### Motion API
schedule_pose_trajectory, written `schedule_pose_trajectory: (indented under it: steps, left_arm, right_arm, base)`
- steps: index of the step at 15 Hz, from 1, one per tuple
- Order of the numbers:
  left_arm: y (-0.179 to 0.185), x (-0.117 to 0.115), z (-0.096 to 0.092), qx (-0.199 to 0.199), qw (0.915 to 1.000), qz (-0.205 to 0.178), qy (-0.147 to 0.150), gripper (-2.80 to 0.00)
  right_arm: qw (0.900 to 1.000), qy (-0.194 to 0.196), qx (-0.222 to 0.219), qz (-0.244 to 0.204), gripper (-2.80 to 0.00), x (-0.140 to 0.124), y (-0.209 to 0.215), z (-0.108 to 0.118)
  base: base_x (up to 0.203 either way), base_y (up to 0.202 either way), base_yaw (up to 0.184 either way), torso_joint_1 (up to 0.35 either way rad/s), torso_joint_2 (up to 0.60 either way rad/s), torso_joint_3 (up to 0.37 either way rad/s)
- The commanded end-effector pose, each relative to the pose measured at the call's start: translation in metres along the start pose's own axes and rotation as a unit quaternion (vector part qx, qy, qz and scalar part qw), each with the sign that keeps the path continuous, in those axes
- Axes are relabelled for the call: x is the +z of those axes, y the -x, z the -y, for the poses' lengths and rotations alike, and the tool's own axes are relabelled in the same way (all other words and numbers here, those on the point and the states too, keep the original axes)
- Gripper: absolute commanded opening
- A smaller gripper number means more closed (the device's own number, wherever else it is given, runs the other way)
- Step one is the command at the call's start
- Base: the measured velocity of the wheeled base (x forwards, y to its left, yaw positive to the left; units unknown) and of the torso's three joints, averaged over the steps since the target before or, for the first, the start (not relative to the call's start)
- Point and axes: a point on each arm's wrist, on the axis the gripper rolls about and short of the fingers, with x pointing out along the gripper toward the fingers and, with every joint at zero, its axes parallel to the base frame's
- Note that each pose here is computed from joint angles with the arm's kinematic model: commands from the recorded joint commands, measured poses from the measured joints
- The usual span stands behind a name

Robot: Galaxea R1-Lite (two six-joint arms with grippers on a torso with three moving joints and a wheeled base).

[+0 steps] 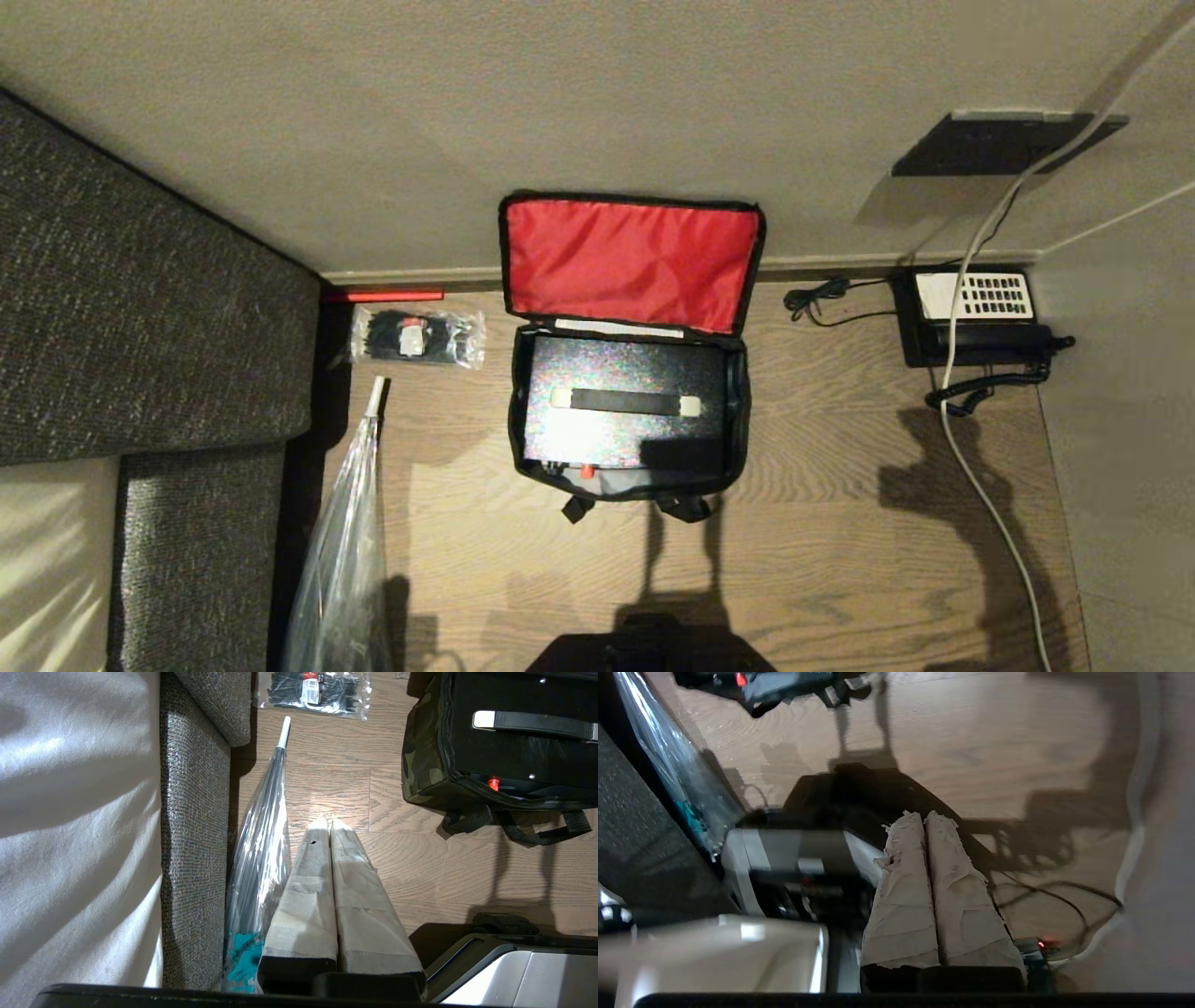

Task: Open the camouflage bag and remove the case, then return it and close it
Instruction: Grip the handle

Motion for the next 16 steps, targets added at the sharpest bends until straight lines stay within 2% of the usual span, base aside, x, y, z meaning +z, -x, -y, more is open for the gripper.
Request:
schedule_pose_trajectory:
  steps: [1, 3, 4, 8, 12, 14, 15, 16]
  left_arm:
    - [0.0, -0.001, 0.0, 0.001, 1.0, -0.001, 0.0, -2.8]
    - [0.0, -0.001, 0.0, 0.001, 1.0, -0.001, 0.0, -2.8]
    - [0.0, -0.001, 0.0, 0.001, 1.0, -0.001, 0.0, -2.8]
    - [0.0, -0.001, 0.0, 0.001, 1.0, -0.001, 0.0, -2.8]
    - [0.0, -0.001, 0.0, 0.001, 1.0, -0.001, 0.0, -2.8]
    - [0.0, -0.001, 0.0, 0.001, 1.0, -0.001, 0.0, -2.8]
    - [0.0, -0.001, 0.0, 0.001, 1.0, -0.001, 0.0, -2.8]
    - [0.0, -0.001, 0.0, 0.001, 1.0, -0.001, 0.0, -2.8]
  right_arm:
    - [0.999, 0.007, 0.03, -0.025, -2.8, 0.035, -0.122, 0.004]
    - [0.996, 0.007, 0.068, -0.055, -2.8, 0.007, -0.182, -0.005]
    - [0.995, 0.011, 0.088, -0.054, -2.8, 0.002, -0.203, -0.014]
    - [0.986, 0.044, 0.16, -0.003, -2.8, 0.018, -0.247, -0.065]
    - [0.988, 0.081, 0.128, 0.007, -2.8, 0.001, -0.275, -0.113]
    - [0.988, 0.078, 0.131, 0.011, -2.8, -0.009, -0.28, -0.131]
    - [0.989, 0.065, 0.133, 0.004, 0.0, -0.014, -0.284, -0.136]
    - [0.99, 0.063, 0.126, -0.003, 0.0, -0.02, -0.289, -0.14]
  base:
    - [0.0, 0.0, 0.0, 0.0, 0.0, 0.0]
    - [0.0, 0.0, 0.0, 0.0, 0.0, 0.0]
    - [0.0, 0.0, 0.0, 0.0, 0.0, 0.0]
    - [0.0, 0.0, 0.0, 0.0, 0.0, 0.0]
    - [0.0, 0.0, 0.0, 0.0, 0.0, 0.0]
    - [0.0, 0.0, 0.0, 0.0, 0.0, 0.0]
    - [0.0, 0.0, 0.0, 0.0, 0.0, 0.0]
    - [0.0, 0.0, 0.0, 0.0, 0.0, 0.0]
